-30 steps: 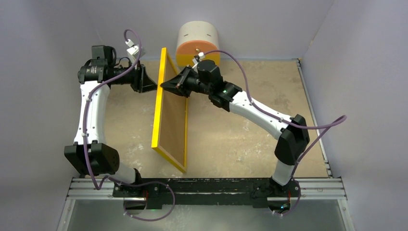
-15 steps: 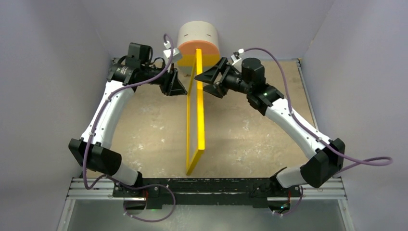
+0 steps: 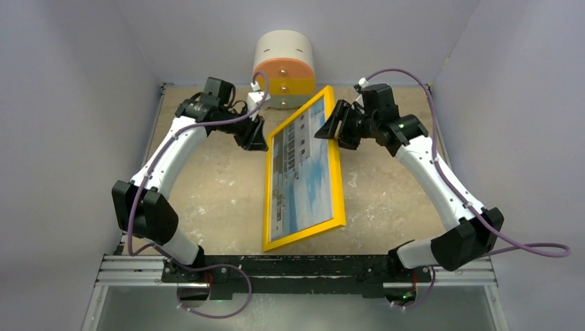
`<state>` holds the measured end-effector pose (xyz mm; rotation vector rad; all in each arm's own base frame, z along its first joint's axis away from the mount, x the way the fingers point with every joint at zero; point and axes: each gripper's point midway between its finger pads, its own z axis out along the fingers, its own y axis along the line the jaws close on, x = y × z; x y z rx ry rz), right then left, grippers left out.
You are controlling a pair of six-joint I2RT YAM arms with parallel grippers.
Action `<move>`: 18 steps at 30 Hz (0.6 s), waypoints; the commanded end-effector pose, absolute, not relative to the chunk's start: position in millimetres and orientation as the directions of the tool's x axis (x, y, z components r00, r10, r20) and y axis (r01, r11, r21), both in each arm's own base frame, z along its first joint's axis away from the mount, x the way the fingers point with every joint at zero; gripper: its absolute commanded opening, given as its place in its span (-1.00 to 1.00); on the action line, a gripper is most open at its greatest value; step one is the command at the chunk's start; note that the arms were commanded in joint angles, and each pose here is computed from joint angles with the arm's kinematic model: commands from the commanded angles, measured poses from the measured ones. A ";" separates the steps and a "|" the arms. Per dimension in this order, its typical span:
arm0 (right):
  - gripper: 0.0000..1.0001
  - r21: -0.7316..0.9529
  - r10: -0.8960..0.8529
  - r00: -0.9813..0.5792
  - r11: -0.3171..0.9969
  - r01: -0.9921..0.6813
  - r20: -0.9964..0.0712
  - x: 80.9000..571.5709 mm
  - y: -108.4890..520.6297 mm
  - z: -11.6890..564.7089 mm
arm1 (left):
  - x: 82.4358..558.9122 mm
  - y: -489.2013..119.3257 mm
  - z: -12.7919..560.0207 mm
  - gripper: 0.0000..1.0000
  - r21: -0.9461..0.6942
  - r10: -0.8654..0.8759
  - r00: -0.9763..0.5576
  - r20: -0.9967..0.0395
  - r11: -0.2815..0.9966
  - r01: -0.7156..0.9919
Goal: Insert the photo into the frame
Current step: Turn over the photo frame at the center of the board.
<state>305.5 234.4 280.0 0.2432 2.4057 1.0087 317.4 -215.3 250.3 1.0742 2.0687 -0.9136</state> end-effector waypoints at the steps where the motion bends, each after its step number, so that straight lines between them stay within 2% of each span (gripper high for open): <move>1: 0.19 0.580 0.257 -0.837 0.810 -0.086 -0.483 284.9 203.8 271.2 | 327.1 -181.3 187.2 -0.35 -0.239 0.499 -0.499 -0.708 0.496 0.835; 4: 0.14 0.557 0.238 -0.845 0.826 -0.083 -0.479 279.5 197.6 252.9 | 336.4 -153.8 153.7 -0.36 -0.255 0.504 -0.549 -0.667 0.537 0.804; 7: -0.06 0.561 0.237 -0.855 0.825 -0.074 -0.462 276.7 196.6 233.4 | 338.8 -130.7 120.4 -0.35 -0.262 0.525 -0.587 -0.617 0.566 0.782; 9: -0.16 0.589 0.252 -0.857 0.805 -0.072 -0.449 275.1 200.1 221.3 | 340.8 -117.7 96.7 -0.35 -0.203 0.569 -0.574 -0.589 0.583 0.787; 12: -0.21 0.635 0.285 -0.866 0.771 -0.046 -0.410 274.2 206.5 199.6 | 338.4 -100.3 63.7 -0.35 -0.127 0.621 -0.566 -0.542 0.605 0.786; 18: -0.31 0.710 0.345 -0.888 0.703 0.031 -0.303 275.7 220.5 163.0 | 326.9 -89.2 18.6 -0.33 -0.114 0.658 -0.583 -0.476 0.611 0.783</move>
